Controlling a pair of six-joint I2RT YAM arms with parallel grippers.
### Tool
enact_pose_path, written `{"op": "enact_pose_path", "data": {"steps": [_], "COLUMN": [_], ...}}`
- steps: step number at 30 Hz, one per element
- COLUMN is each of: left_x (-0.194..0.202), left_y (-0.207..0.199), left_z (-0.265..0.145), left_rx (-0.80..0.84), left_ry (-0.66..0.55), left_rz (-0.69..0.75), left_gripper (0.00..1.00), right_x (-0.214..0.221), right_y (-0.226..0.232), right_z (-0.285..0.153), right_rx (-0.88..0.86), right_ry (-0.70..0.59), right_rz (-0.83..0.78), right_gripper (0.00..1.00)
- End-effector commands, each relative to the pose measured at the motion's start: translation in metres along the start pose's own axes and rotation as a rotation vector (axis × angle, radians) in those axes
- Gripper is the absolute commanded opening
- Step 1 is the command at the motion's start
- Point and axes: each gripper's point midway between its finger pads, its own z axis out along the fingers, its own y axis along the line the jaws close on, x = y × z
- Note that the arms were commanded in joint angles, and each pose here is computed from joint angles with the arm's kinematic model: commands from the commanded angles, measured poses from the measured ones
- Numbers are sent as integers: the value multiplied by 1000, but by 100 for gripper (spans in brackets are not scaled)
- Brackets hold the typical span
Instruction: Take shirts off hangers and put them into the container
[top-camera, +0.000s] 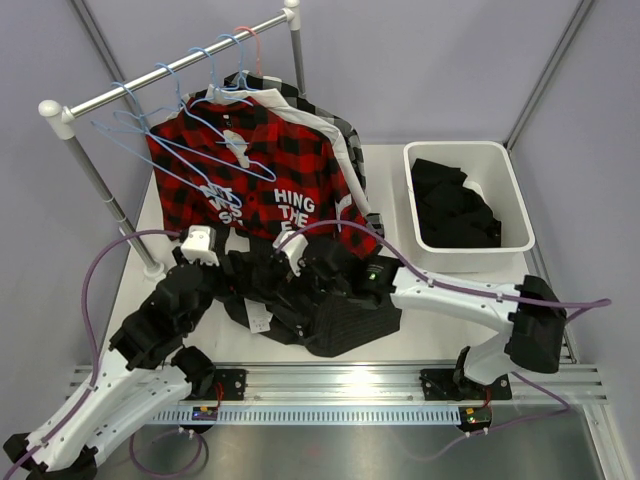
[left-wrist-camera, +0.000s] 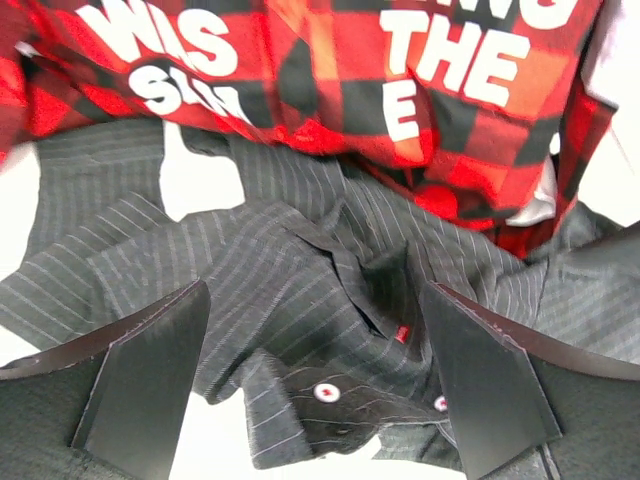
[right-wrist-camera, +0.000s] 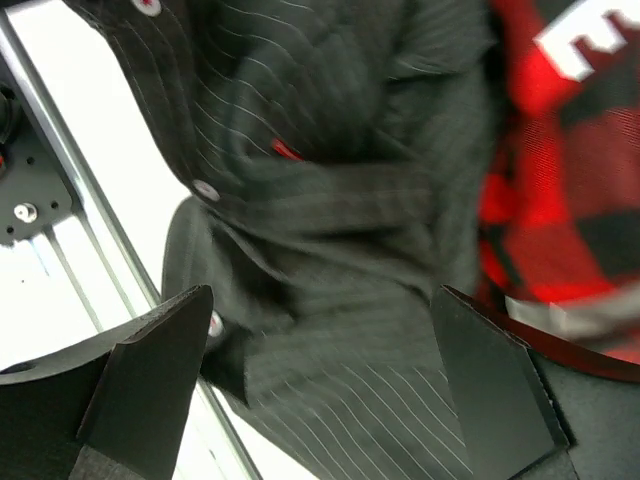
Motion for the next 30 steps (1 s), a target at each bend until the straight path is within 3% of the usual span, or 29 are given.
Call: {"op": "enact_pose_path", "data": {"steps": [1,3,10,23,27,30], "left_x": [-16,-19,-23,-24,-23,-23], "left_y": [14,18,25,28,29,29], "left_z": [-3,-6,-10,-11,-11,-11], "left_rx": [-69,-85,-114,-129,-129,-129], "left_ry": [-92,-115,-144,-148,-147,-147], "left_rz": [-53,-66,-76,-74,-74,-74], "left_gripper": [92,92,92,92,92,92], "right_x": [-29,-30,7,99,128,138], "right_y": [13,18,23,12,12,13], "right_z": [27,41,100,130,126,117], "right_rx": [-8,-20,-10,92,102,97], "right_ry": [-105,-106,71,455,572,607], "right_rz": [31,30,42,73,70,84], "right_gripper": [99,100,100,94,84,56]}}
